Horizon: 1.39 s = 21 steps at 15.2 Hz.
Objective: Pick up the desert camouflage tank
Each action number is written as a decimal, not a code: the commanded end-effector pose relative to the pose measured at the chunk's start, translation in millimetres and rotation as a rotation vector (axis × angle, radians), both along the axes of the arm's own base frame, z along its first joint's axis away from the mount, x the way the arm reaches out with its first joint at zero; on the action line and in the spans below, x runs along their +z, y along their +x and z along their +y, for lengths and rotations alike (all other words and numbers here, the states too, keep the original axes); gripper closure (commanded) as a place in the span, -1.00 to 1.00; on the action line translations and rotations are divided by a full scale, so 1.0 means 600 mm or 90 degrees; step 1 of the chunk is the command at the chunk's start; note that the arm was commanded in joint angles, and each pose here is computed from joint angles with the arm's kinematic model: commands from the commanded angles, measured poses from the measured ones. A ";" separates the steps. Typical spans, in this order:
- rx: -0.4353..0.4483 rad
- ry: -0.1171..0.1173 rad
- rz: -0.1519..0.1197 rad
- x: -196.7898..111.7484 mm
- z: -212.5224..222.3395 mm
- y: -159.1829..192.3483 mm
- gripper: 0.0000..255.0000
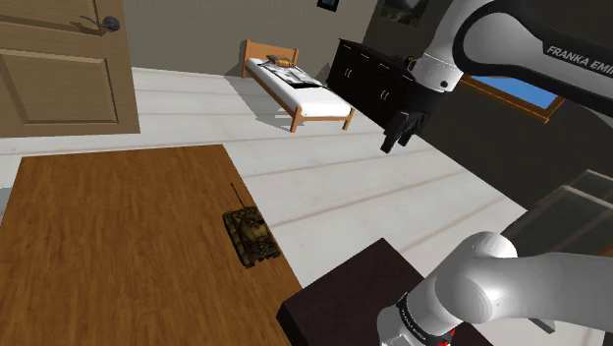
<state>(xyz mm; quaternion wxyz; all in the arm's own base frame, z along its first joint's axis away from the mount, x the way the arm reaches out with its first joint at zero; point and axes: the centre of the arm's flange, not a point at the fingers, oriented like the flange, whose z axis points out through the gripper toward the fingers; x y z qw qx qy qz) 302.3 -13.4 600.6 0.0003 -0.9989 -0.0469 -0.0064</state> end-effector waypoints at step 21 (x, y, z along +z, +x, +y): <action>-0.057 0.009 0.018 -0.325 0.161 0.254 -1.00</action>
